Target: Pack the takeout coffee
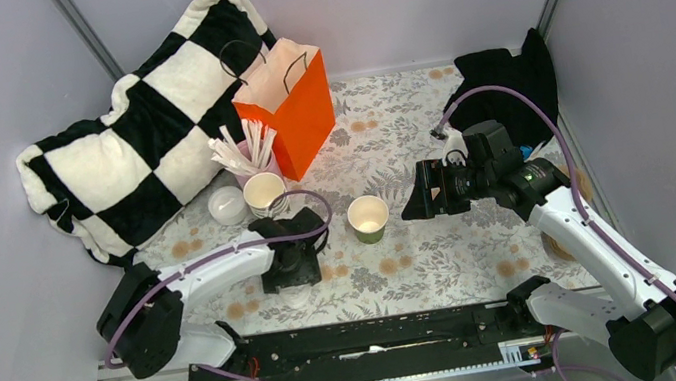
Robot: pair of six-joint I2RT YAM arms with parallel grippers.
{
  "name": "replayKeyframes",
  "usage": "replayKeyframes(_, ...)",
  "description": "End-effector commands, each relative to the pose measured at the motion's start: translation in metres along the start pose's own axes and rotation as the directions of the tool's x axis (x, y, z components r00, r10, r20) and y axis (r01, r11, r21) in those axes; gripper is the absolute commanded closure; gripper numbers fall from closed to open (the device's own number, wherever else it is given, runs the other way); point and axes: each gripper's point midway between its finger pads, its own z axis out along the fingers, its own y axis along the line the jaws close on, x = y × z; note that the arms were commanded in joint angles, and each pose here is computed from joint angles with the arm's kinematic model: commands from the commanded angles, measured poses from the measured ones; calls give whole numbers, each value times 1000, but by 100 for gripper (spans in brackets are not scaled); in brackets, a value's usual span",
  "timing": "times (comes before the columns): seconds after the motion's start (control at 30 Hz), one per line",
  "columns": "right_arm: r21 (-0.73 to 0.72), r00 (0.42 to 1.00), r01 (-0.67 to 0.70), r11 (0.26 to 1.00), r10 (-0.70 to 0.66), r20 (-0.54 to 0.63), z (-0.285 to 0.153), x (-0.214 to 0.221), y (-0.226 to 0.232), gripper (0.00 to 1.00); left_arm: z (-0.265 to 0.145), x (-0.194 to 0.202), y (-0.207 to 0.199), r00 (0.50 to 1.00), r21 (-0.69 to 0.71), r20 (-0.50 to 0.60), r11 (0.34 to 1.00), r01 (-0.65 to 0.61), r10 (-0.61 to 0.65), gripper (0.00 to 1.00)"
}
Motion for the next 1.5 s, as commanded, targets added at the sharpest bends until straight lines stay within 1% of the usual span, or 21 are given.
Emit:
replayKeyframes(0.0,-15,999,25,1000,-25,28,-4,-7,7,17,-21,-13,-24,998,29,55,999,-23,21,30)
replayKeyframes(0.13,-7,999,28,1000,-28,28,-6,-7,6,17,-43,-8,-35,996,40,65,997,-60,57,30)
replayKeyframes(0.3,16,999,25,1000,-26,42,-7,-7,3,17,-84,-13,-54,993,124,98,989,-78,66,29)
replayKeyframes(0.4,79,996,8,997,-15,85,-12,-13,-6,15,-119,-33,-77,984,217,156,968,-123,90,28)
replayKeyframes(0.47,99,995,-6,995,-4,99,-13,-15,-9,14,-149,-56,-98,972,267,214,951,-156,100,26)
replayKeyframes(0.6,107,995,-31,994,20,103,-12,-18,-11,12,-172,-86,-135,954,295,256,928,-230,155,24)
replayKeyframes(0.7,113,994,-39,993,27,109,-13,-21,-13,12,-169,-102,-155,942,289,274,918,-272,194,24)
replayKeyframes(0.8,128,991,-66,990,50,121,-17,-25,-22,11,-154,-111,-169,937,280,254,909,-307,238,24)
replayKeyframes(0.97,121,985,-135,983,120,126,-19,-24,-38,11,-133,-117,-175,923,242,232,901,-360,307,24)
replayKeyframes(1.07,116,984,-145,983,131,123,-17,-22,-41,11,-126,-122,-174,919,231,224,898,-375,325,24)
replayKeyframes(1.47,100,985,-155,983,146,89,-9,-14,-44,11,-118,-118,-192,913,310,196,861,-404,358,23)
